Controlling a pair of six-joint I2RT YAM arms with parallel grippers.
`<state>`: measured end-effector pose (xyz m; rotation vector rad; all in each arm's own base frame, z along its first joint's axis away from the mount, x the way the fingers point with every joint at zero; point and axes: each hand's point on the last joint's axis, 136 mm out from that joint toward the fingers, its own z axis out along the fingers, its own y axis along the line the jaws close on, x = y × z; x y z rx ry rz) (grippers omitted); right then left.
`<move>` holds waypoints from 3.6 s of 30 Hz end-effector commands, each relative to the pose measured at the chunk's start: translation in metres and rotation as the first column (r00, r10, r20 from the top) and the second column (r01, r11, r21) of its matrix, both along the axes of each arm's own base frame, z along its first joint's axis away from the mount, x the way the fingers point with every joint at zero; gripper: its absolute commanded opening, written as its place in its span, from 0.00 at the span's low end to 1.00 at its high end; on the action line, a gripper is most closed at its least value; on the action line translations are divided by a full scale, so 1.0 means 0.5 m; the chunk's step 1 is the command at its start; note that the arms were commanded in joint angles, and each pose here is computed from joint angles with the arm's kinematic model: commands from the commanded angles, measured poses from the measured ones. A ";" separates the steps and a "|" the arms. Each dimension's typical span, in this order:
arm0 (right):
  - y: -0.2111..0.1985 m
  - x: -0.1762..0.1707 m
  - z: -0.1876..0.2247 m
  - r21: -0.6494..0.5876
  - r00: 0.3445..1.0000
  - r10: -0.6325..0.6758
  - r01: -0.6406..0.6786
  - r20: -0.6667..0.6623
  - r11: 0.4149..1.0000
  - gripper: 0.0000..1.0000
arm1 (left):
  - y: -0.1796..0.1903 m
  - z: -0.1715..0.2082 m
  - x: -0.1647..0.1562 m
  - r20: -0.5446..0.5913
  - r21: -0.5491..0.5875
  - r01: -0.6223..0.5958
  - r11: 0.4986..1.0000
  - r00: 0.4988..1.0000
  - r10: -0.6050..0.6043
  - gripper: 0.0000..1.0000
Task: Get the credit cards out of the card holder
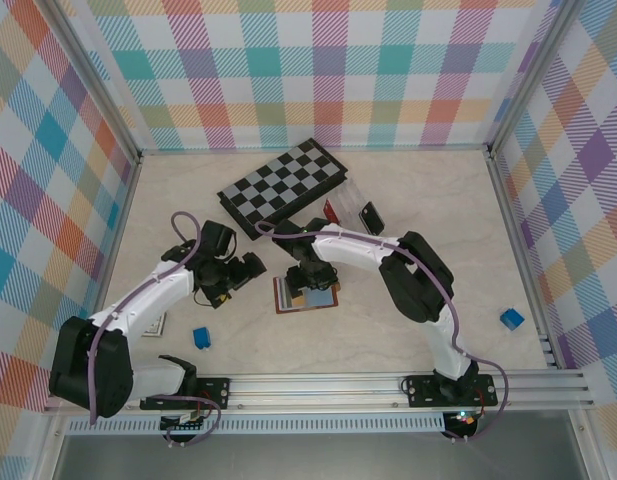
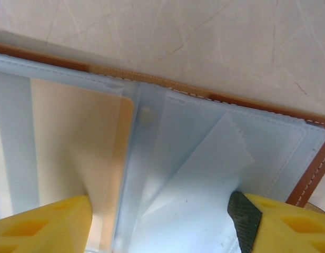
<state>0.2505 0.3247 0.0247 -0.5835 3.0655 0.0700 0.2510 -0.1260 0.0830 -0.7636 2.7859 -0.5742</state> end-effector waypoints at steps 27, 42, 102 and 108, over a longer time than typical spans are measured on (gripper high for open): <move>-0.041 -0.040 -0.062 -0.010 0.991 -0.040 0.039 -0.126 0.999 0.55 | -0.188 -0.054 0.017 0.010 -0.261 0.186 0.947 0.982 -0.190 0.24; -0.038 -0.045 -0.067 0.000 0.990 -0.032 0.032 -0.140 0.999 0.53 | -0.187 -0.095 0.009 -0.033 -0.218 0.205 0.954 0.975 -0.218 0.16; -0.086 0.033 0.188 0.365 0.948 -0.283 0.215 0.146 0.906 0.72 | -0.249 -0.001 0.017 0.161 -0.300 0.429 0.852 0.903 -0.398 0.35; -0.095 0.035 0.198 0.398 0.938 -0.319 0.244 0.134 0.884 0.74 | -0.262 0.012 0.024 0.169 -0.342 0.409 0.846 0.912 -0.373 0.42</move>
